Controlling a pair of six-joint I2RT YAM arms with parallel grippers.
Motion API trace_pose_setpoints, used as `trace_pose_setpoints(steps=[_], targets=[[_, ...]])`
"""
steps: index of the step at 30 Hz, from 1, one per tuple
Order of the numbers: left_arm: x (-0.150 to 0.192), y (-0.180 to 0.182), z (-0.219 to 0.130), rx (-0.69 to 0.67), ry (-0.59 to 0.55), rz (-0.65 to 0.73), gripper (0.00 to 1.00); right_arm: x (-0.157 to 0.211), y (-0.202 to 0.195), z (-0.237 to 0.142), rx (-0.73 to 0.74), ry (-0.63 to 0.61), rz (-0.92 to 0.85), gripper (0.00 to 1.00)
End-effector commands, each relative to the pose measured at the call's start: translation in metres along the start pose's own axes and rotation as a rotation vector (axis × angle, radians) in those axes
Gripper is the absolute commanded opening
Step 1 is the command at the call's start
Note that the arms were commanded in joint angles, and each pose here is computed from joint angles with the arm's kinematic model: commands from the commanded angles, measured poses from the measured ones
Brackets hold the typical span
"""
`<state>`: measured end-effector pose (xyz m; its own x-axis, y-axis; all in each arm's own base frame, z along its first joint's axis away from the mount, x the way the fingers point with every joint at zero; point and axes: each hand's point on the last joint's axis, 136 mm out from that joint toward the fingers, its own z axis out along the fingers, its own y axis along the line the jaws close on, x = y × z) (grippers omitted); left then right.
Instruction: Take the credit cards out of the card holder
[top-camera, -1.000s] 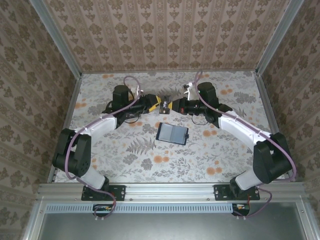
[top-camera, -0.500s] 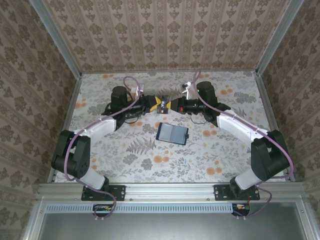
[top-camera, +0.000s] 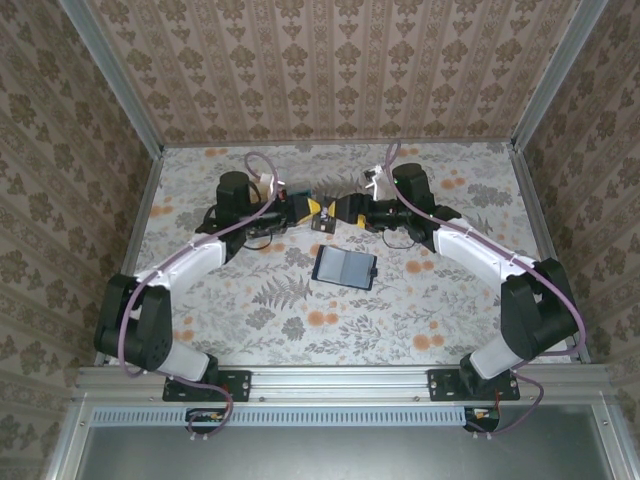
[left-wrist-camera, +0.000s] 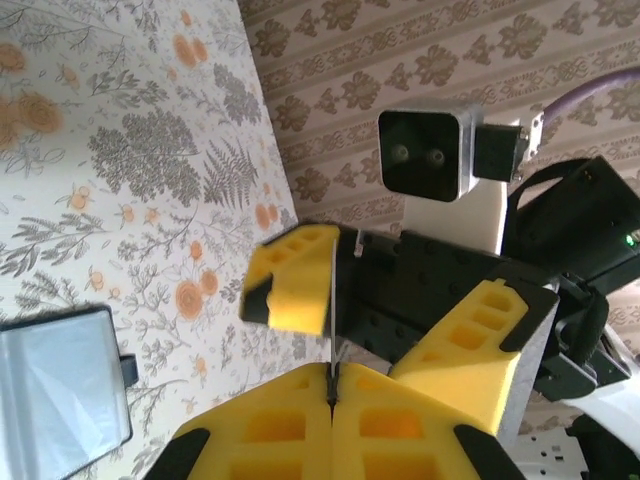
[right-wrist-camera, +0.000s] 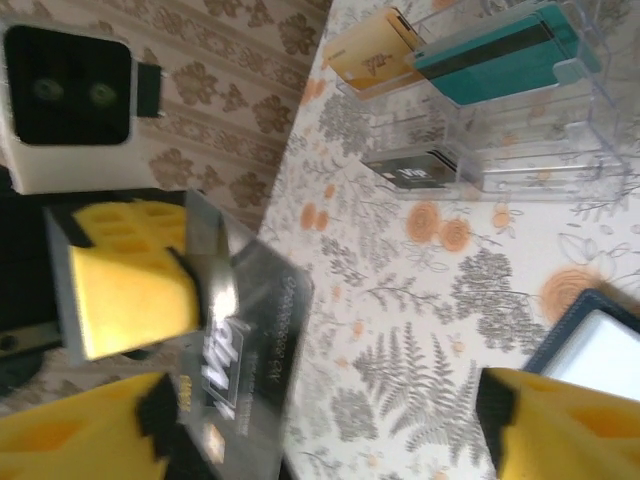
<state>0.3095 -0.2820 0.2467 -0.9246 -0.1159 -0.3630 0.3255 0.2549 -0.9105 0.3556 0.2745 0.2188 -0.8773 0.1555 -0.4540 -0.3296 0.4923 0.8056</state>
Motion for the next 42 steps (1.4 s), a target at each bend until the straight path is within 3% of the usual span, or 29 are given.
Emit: trace_pose_setpoints(steps=[1,5,11,16,19,22,27,31,37,42], targets=[[0.008,-0.003,-0.018,-0.123,0.049,0.137,0.00,-0.005,0.004,-0.011,0.056,-0.020,-0.047,0.95],[0.008,0.011,-0.037,-0.318,0.073,0.289,0.00,-0.005,0.002,-0.023,0.114,-0.048,-0.073,1.00],[0.007,0.023,-0.068,-0.506,0.036,0.667,0.00,-0.003,-0.005,-0.039,0.203,-0.077,-0.094,1.00],[0.011,0.039,-0.095,-0.678,0.124,1.019,0.00,-0.003,0.001,-0.056,0.237,-0.111,-0.126,1.00],[0.005,0.057,-0.109,-0.809,0.198,1.135,0.00,-0.002,0.000,-0.060,0.254,-0.115,-0.134,1.00],[0.001,0.081,-0.116,-0.912,0.282,1.210,0.00,-0.002,-0.002,-0.063,0.267,-0.119,-0.136,1.00],[-0.001,0.107,-0.113,-0.954,0.422,1.311,0.00,-0.006,-0.005,-0.069,0.280,-0.130,-0.135,1.00],[-0.010,0.123,-0.105,-0.966,0.471,1.383,0.00,-0.007,-0.007,-0.074,0.286,-0.140,-0.131,1.00],[-0.015,0.151,-0.094,-0.966,0.606,1.401,0.00,-0.010,-0.014,-0.080,0.293,-0.149,-0.119,1.00],[-0.020,0.170,-0.085,-0.997,0.649,1.425,0.00,-0.012,-0.020,-0.082,0.293,-0.152,-0.101,1.00]])
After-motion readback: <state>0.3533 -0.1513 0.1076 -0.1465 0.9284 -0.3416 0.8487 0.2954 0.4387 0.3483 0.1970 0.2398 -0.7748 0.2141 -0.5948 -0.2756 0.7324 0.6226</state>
